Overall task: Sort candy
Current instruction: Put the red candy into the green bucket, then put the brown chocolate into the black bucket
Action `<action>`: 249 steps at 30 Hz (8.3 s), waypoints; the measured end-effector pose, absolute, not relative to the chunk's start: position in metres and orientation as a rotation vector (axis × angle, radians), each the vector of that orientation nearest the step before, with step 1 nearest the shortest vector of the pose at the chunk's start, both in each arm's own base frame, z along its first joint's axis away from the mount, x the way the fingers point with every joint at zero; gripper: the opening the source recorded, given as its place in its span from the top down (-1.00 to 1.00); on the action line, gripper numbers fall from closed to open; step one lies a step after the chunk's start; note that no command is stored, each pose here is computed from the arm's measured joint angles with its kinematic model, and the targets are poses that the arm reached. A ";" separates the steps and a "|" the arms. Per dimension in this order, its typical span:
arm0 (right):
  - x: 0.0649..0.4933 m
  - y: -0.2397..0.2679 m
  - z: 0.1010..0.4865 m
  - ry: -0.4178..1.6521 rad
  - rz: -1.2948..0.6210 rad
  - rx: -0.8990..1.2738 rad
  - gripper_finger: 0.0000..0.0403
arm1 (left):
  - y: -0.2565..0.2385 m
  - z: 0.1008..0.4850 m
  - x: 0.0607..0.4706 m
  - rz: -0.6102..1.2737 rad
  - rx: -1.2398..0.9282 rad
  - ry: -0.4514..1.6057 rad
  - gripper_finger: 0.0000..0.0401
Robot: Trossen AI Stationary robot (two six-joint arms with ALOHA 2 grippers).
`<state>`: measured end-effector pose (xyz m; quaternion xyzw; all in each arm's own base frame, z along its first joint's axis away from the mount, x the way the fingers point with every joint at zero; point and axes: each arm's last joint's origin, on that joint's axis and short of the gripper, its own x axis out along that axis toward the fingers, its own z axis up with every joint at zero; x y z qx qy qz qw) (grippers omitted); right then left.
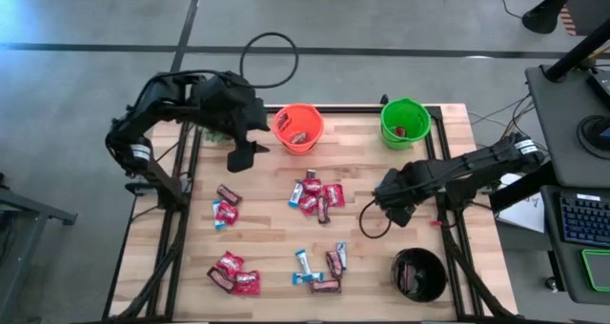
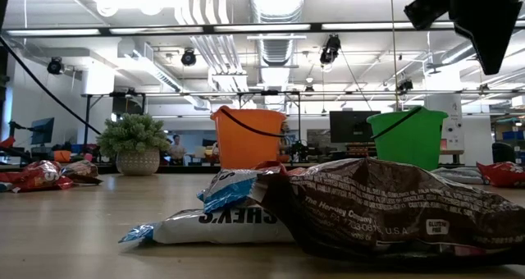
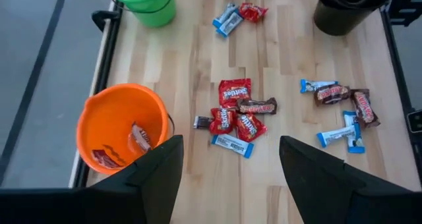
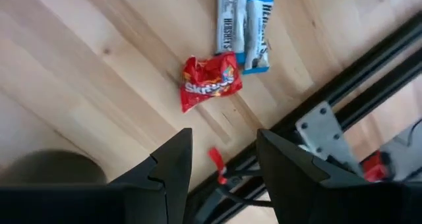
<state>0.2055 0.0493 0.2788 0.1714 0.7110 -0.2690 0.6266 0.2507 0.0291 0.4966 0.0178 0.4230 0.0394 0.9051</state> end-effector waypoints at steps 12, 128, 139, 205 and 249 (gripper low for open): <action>0.215 0.049 0.273 1.500 -0.611 0.349 0.21 | 0.030 0.499 0.247 0.118 0.050 0.866 -0.16; 0.188 0.026 0.247 1.053 -1.244 0.935 0.94 | 0.023 0.533 0.169 0.167 0.169 0.701 -0.16; 0.180 -0.019 0.323 0.820 -1.238 0.728 0.94 | 0.024 0.530 0.175 0.170 0.156 0.718 -0.16; 0.155 -0.147 0.342 0.870 -1.320 0.579 0.36 | 0.024 0.529 0.177 0.193 0.119 0.718 -0.16; 0.157 -0.148 0.342 0.913 -1.236 0.522 0.44 | 0.030 0.530 0.190 0.407 -0.027 0.653 -0.16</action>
